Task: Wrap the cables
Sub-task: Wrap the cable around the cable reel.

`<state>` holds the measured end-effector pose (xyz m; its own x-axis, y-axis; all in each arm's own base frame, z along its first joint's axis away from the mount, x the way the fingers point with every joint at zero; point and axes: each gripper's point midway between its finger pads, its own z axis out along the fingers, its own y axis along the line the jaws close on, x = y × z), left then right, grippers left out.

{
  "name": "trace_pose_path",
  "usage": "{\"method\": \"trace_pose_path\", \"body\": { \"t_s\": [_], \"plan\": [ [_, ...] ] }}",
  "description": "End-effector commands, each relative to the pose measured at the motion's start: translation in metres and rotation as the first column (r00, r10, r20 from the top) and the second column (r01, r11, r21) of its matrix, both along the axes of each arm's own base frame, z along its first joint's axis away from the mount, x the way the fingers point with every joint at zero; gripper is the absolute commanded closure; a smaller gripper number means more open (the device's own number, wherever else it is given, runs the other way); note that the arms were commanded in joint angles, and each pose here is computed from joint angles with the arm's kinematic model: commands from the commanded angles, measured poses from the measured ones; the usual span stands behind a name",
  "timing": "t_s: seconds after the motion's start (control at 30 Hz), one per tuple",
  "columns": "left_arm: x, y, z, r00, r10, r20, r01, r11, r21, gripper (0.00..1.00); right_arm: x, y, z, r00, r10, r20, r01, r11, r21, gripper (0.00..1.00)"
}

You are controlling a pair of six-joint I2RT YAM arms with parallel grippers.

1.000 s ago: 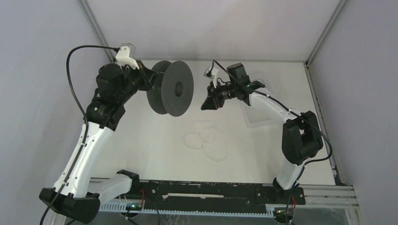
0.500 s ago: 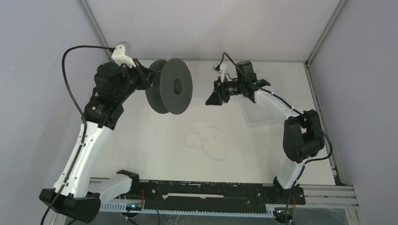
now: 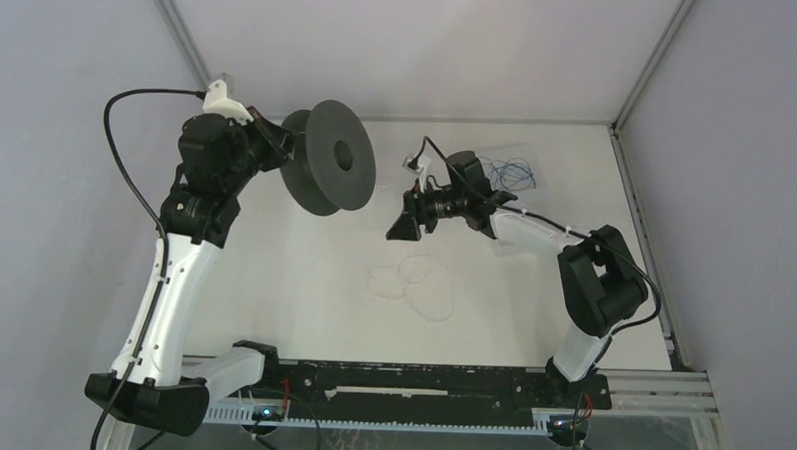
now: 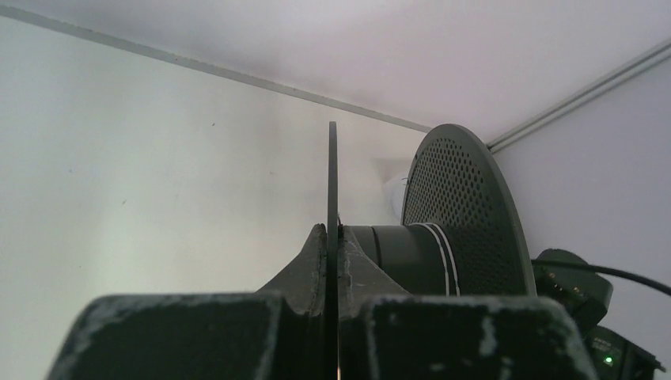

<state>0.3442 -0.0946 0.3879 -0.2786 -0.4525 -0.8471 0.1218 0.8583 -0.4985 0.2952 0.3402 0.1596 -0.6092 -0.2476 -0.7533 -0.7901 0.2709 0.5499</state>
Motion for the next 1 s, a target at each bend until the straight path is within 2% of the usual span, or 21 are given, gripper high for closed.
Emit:
{"method": "trace_pose_path", "body": {
  "t_s": [0.0, 0.13, 0.37, 0.43, 0.47, 0.6, 0.7, 0.97],
  "plan": [
    [-0.002, 0.007, 0.055, 0.991, 0.035, 0.132, -0.023, 0.996, -0.092, 1.00, 0.021, 0.017, -0.004, 0.995, -0.023, 0.098, 0.020, 0.999, 0.033, 0.30],
    [-0.002, 0.010, 0.056, 0.990, 0.044, 0.134, -0.031, 0.995, -0.097, 1.00, 0.029, 0.029, -0.026, 0.989, 0.004, 0.149, -0.003, 1.000, -0.006, 0.24],
    [-0.001, 0.014, 0.056, 0.990, 0.052, 0.135, -0.038, 0.994, -0.099, 1.00, 0.032, 0.046, -0.050, 0.982, 0.063, 0.176, -0.055, 0.997, -0.049, 0.26],
    [-0.001, 0.015, 0.056, 0.989, 0.055, 0.135, -0.042, 0.994, -0.099, 1.00, 0.026, 0.050, -0.055, 0.983, 0.089, 0.162, -0.082, 0.995, -0.048, 0.33],
    [0.000, 0.017, 0.056, 0.989, 0.060, 0.137, -0.047, 0.994, -0.099, 1.00, 0.023, 0.050, -0.056, 0.982, 0.103, 0.156, -0.097, 0.994, -0.048, 0.40],
    [0.001, 0.028, 0.061, 0.984, 0.098, 0.150, -0.086, 0.992, -0.090, 1.00, 0.019, 0.037, -0.062, 0.984, 0.121, 0.131, -0.110, 0.990, -0.088, 0.79],
    [0.002, 0.043, 0.067, 0.974, 0.156, 0.166, -0.145, 0.987, -0.075, 1.00, 0.023, 0.011, -0.064, 0.991, 0.092, 0.101, -0.078, 0.988, -0.131, 0.99],
    [0.010, 0.095, 0.077, 0.934, 0.312, 0.172, -0.295, 0.948, -0.119, 1.00, 0.016, -0.082, -0.066, 0.999, -0.035, 0.034, 0.042, 0.971, -0.237, 1.00]
  ]
}}
